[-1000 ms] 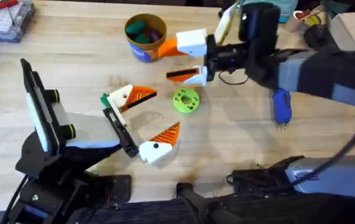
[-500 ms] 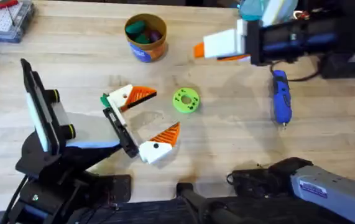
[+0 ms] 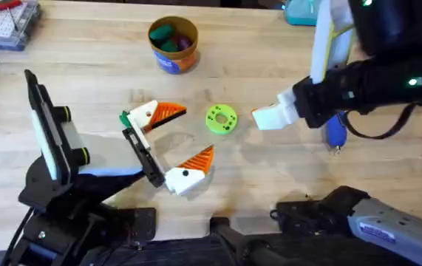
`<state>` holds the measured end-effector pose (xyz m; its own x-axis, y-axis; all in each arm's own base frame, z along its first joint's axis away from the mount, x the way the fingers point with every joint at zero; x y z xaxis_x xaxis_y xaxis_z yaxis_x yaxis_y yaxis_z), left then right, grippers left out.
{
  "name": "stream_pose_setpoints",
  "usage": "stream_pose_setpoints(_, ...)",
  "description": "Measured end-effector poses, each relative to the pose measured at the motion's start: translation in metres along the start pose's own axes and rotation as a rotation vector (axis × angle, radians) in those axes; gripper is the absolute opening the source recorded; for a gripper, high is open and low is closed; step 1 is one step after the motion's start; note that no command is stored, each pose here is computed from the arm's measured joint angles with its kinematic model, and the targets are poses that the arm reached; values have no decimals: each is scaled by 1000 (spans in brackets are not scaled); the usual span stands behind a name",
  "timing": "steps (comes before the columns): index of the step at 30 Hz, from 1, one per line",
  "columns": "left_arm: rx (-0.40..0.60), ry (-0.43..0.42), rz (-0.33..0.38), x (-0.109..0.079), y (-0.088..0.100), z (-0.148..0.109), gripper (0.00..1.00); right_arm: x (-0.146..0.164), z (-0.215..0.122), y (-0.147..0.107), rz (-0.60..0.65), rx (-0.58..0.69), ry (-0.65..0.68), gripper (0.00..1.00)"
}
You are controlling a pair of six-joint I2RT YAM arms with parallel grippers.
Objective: Pick up the gripper from the table and insert it into the empty holder that is missing its gripper. Then pick up a screw, insert it into the mounting hole, and use the screwdriver to tighten it. Finally, clean up the table by picking up the vegetable and placing it into the bucket.
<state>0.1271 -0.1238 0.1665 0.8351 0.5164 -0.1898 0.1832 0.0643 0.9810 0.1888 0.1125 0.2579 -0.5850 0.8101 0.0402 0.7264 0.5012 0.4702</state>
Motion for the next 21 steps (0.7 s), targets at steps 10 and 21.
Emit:
stream_pose_setpoints(10,0,0,0,0,0,0,990,7,24,-22,-66,93,-28,996)
stream_pose_setpoints(21,0,0,0,0,0,0,990,23,27,-27,-139,138,3,996)
Point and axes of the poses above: each hand's point on the last joint's axis, 136 mm out from that joint toward the fingers, its own z axis out along the fingers, its own x axis along the line the jaws close on, y = z × x, the point moved 6 cm from there along -z, back along the fingers, and after that the axes turned 6 degrees about -z, right-handed, at the moved point
